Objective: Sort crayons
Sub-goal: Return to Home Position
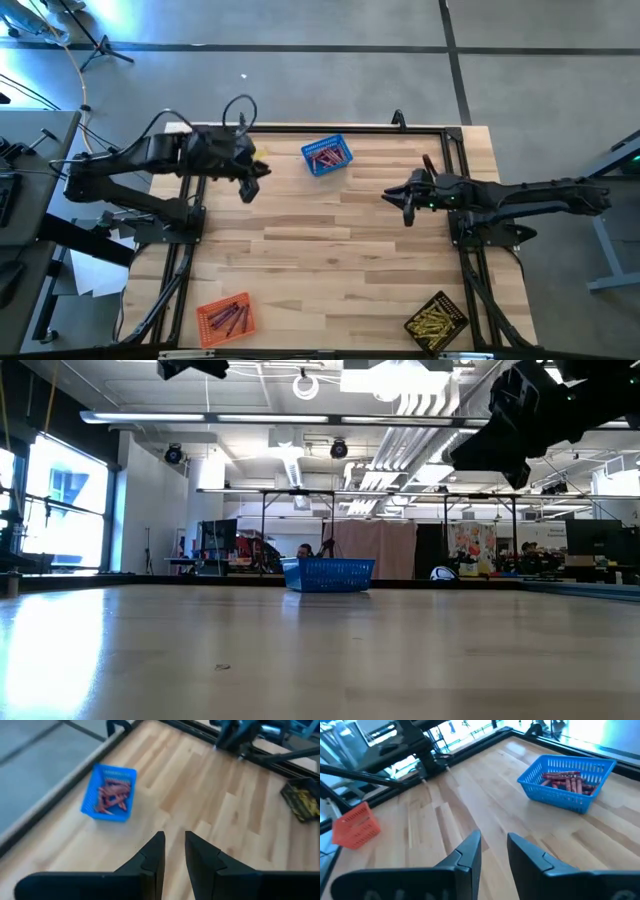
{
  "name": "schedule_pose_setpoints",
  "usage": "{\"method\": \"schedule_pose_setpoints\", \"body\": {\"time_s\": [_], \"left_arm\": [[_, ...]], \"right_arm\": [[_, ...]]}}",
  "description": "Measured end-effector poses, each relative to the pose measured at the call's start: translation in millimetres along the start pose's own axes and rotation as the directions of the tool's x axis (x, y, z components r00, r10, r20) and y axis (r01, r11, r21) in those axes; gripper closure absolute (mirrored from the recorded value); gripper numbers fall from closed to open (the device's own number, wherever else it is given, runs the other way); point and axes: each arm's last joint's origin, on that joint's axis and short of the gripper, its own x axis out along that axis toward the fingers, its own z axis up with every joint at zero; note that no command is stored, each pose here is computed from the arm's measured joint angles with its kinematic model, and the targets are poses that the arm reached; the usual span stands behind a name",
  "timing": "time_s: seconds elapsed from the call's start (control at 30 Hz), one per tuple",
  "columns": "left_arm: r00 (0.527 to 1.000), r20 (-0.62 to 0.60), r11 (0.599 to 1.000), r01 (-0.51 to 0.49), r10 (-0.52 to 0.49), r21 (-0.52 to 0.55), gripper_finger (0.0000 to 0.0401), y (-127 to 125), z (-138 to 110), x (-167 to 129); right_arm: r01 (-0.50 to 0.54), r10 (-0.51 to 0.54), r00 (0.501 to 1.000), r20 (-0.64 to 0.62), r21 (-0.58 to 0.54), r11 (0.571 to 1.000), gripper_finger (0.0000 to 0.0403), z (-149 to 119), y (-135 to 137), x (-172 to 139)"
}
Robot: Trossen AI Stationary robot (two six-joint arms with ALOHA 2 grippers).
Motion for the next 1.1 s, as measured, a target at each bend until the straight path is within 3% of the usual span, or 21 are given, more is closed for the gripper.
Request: {"method": "schedule_pose_setpoints", "body": {"time_s": [0.27, 0.4, 0.67, 1.1], "left_arm": [[0.991, -0.116, 0.997, 0.055, -0.061, -0.052, 0.0341, -25, -38, 16], [0.991, -0.134, 0.996, 0.019, -0.029, -0.082, 0.0341, -32, -52, 22], [0.995, -0.101, 0.994, 0.004, -0.015, -0.108, 0.0341, -43, -58, 17], [0.973, -0.170, 0.985, 0.145, -0.158, -0.089, 0.0341, -64, -72, 6]], "right_arm": [[0.000, 0.000, 1.000, -0.002, -0.038, 0.999, 0.0325, -14, -9, -12], [0.002, -0.001, 1.000, -0.008, 0.028, 1.000, 0.0325, -28, -16, -15], [-0.015, 0.014, 1.000, 0.025, 0.027, 1.000, 0.0325, -43, -24, -20], [-0.007, 0.009, 0.999, 0.050, -0.036, 0.999, 0.0325, -48, -28, -28]]}}
